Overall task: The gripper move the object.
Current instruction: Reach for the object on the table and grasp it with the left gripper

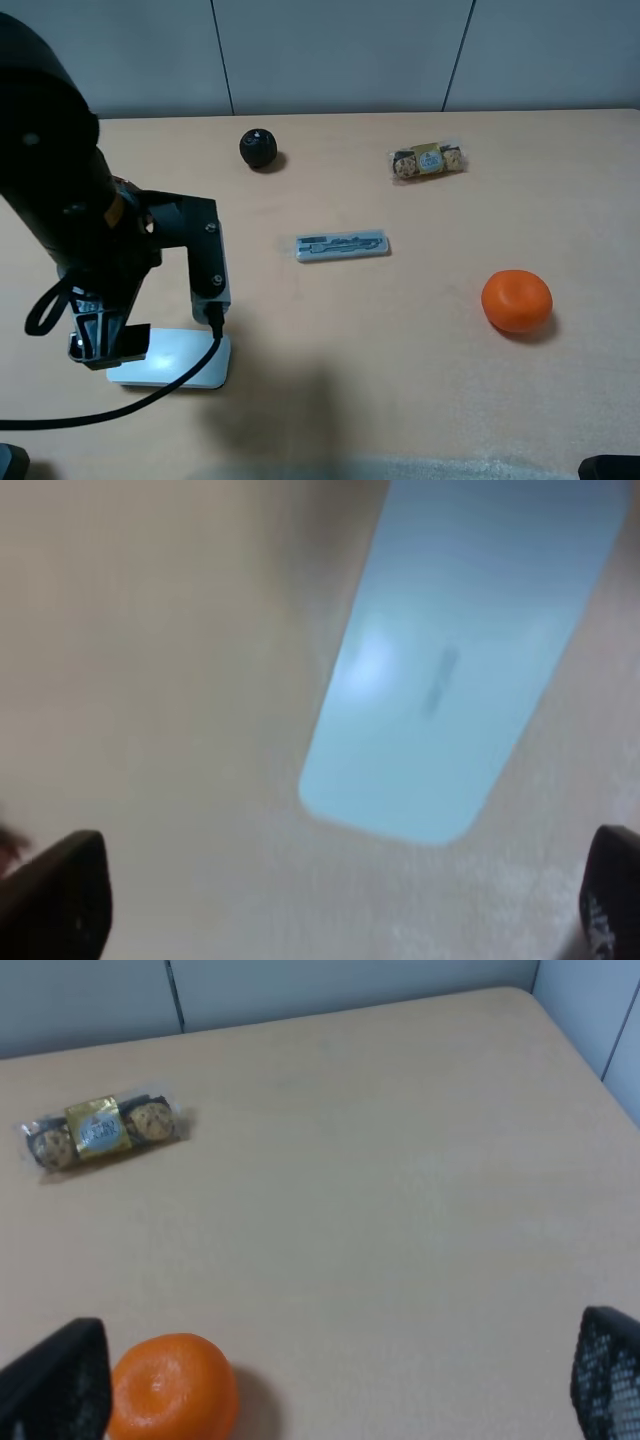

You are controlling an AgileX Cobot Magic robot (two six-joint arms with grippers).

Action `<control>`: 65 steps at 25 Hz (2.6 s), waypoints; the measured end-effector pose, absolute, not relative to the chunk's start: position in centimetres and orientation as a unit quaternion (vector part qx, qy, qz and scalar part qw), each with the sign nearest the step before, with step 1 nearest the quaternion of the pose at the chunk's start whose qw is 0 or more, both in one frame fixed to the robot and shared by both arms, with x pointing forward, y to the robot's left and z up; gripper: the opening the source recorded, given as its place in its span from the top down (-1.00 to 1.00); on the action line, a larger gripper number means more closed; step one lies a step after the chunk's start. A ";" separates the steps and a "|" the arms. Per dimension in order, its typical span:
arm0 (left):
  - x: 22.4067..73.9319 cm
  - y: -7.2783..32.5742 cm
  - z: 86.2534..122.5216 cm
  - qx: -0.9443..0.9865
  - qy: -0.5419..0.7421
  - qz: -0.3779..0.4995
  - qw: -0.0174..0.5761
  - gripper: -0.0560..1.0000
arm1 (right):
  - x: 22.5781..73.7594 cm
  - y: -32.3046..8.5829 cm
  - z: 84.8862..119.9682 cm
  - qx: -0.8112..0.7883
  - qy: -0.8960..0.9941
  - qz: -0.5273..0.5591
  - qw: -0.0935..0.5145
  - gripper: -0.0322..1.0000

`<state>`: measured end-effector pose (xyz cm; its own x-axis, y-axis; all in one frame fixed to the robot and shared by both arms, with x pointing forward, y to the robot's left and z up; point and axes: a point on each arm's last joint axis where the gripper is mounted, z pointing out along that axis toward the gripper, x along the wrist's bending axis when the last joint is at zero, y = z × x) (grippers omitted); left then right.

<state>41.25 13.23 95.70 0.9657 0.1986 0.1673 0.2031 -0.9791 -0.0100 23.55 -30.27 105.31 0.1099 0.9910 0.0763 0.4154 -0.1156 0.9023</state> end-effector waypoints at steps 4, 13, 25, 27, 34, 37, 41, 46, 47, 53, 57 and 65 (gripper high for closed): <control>41.0 11.9 94.9 -0.994 -0.071 -0.075 0.019 -0.89 | 23.5 -30.3 105.3 0.642 0.547 0.381 0.378 -0.41; 40.1 11.1 94.5 -0.997 -0.043 -0.067 0.013 -0.89 | 23.6 -30.3 105.3 0.642 0.547 0.382 0.378 -0.41; 39.6 11.5 93.2 -0.997 -0.033 -0.075 -0.008 -0.89 | 23.6 -30.3 105.3 0.642 0.547 0.382 0.378 -0.41; 39.7 11.4 93.0 -0.997 -0.031 -0.074 -0.005 -0.89 | 23.6 -30.3 105.3 0.642 0.547 0.382 0.378 -0.41; 40.1 10.7 90.7 -0.998 -0.019 -0.064 0.001 -0.89 | 23.5 -30.3 105.3 0.642 0.547 0.381 0.377 -0.41; 40.3 10.5 89.8 -0.998 -0.016 -0.059 0.004 -0.89 | 23.5 -30.3 105.3 0.642 0.547 0.381 0.377 -0.41; 40.4 10.3 89.1 -0.998 -0.011 -0.056 0.006 -0.89 | 23.5 -30.3 105.3 0.642 0.547 0.381 0.377 -0.41; 40.5 10.3 88.3 -0.999 -0.008 -0.049 0.014 -0.89 | 23.5 -30.3 105.3 0.642 0.547 0.381 0.377 -0.41; 40.5 10.3 88.1 -0.999 -0.008 -0.047 0.016 -0.89 | 23.5 -30.3 105.3 0.642 0.547 0.381 0.377 -0.41; 40.7 10.1 87.1 -0.999 -0.005 -0.044 0.015 -0.89 | 23.5 -30.3 105.3 0.642 0.547 0.381 0.377 -0.41; 40.8 10.1 86.1 -0.999 -0.005 -0.039 0.019 -0.88 | 23.5 -30.3 105.3 0.642 0.547 0.382 0.378 -0.41; 40.8 10.1 86.0 -0.999 -0.004 -0.038 0.022 -0.67 | 23.5 -30.3 105.3 0.642 0.547 0.382 0.378 -0.41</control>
<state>40.78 10.11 86.02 0.9971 0.0054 0.0763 0.0087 -0.9990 -0.0432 23.55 -30.27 105.32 0.1096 0.9910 0.0767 0.4145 -0.1157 0.9027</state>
